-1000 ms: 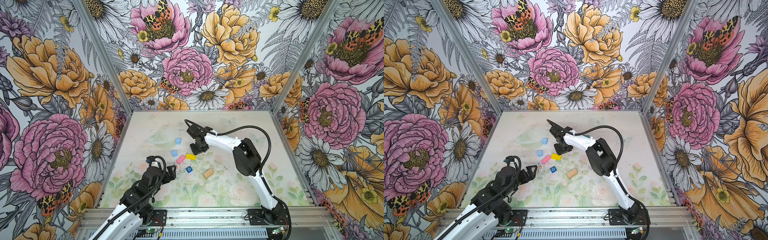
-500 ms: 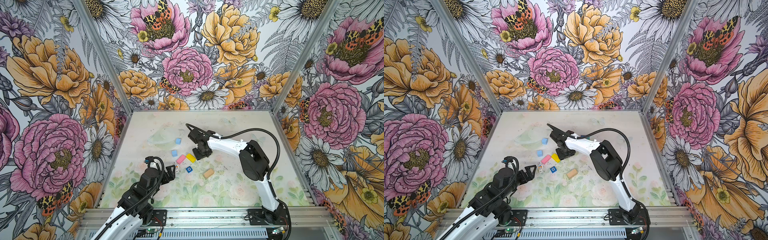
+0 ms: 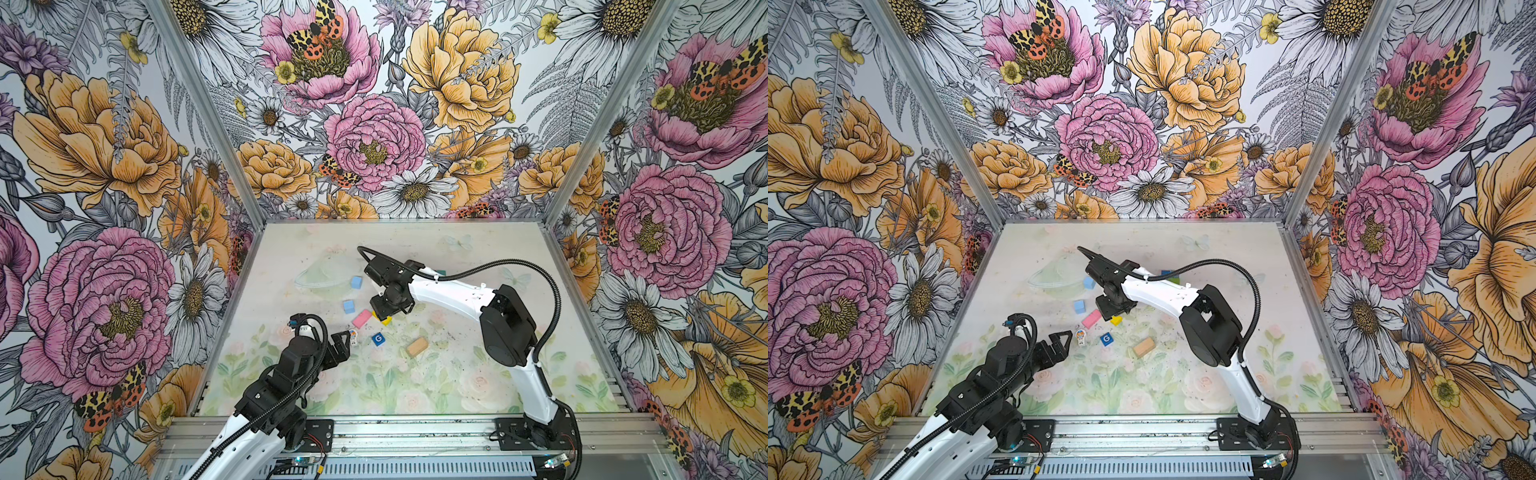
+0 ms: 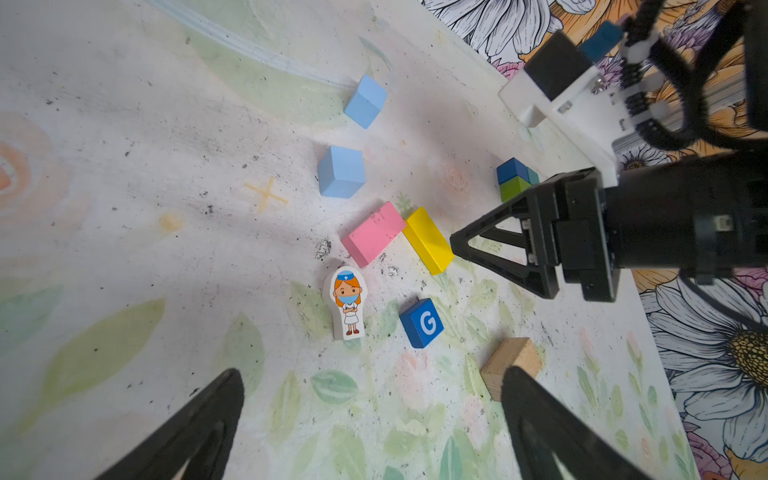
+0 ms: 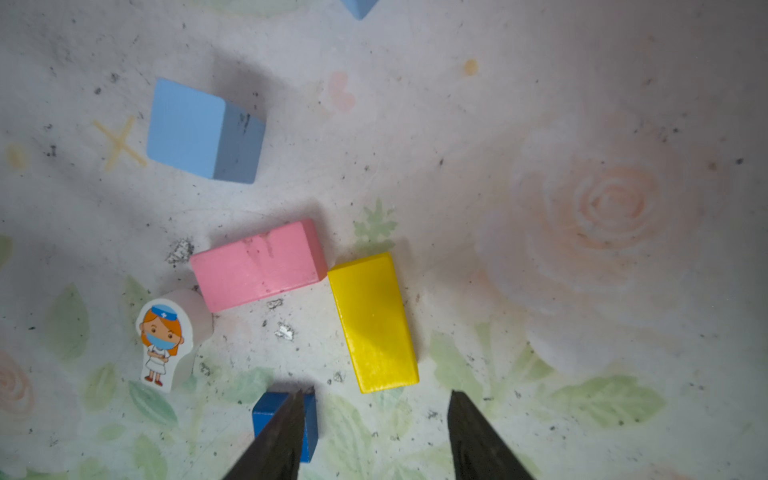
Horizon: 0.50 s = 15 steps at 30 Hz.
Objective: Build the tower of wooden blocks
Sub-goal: 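Lower the right gripper around the yellow bar and close it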
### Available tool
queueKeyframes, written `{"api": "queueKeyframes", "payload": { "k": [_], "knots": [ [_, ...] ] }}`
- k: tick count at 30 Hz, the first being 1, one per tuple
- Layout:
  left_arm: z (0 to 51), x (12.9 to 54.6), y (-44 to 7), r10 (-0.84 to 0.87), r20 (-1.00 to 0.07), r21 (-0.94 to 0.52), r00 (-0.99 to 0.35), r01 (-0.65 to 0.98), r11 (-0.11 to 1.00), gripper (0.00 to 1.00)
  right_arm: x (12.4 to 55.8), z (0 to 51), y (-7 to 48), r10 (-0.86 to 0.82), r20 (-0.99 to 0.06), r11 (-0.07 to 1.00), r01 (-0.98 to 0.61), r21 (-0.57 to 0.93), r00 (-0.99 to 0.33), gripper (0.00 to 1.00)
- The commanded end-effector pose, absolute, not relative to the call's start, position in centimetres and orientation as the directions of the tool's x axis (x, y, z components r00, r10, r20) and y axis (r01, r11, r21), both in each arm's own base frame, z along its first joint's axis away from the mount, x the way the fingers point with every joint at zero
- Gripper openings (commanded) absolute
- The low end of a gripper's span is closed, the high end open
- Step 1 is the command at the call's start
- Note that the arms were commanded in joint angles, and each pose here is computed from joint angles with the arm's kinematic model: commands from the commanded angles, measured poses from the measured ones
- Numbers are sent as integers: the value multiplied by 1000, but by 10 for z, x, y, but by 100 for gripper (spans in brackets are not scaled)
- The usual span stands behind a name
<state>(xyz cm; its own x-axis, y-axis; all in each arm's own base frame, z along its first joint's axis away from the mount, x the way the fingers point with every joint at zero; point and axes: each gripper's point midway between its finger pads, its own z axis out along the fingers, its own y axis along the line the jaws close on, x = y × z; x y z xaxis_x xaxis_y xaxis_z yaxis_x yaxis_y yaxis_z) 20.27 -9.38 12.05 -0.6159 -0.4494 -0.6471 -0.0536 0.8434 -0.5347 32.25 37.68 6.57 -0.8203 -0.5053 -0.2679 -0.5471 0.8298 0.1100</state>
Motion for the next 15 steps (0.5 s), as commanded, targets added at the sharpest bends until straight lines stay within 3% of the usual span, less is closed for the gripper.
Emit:
{"api": "queueKeyframes", "payload": {
  "k": [1,15],
  "knots": [
    [126,204,-94,-453,-649,-535,-610,-56,843,98,333,62,380,-525,-286,821,-566,80,-802,58],
    [129,206,-94,-451,-652,-529,-610,-61,846,98,342,39,378,-541,-257,823,-567,32,-800,59]
  ]
}}
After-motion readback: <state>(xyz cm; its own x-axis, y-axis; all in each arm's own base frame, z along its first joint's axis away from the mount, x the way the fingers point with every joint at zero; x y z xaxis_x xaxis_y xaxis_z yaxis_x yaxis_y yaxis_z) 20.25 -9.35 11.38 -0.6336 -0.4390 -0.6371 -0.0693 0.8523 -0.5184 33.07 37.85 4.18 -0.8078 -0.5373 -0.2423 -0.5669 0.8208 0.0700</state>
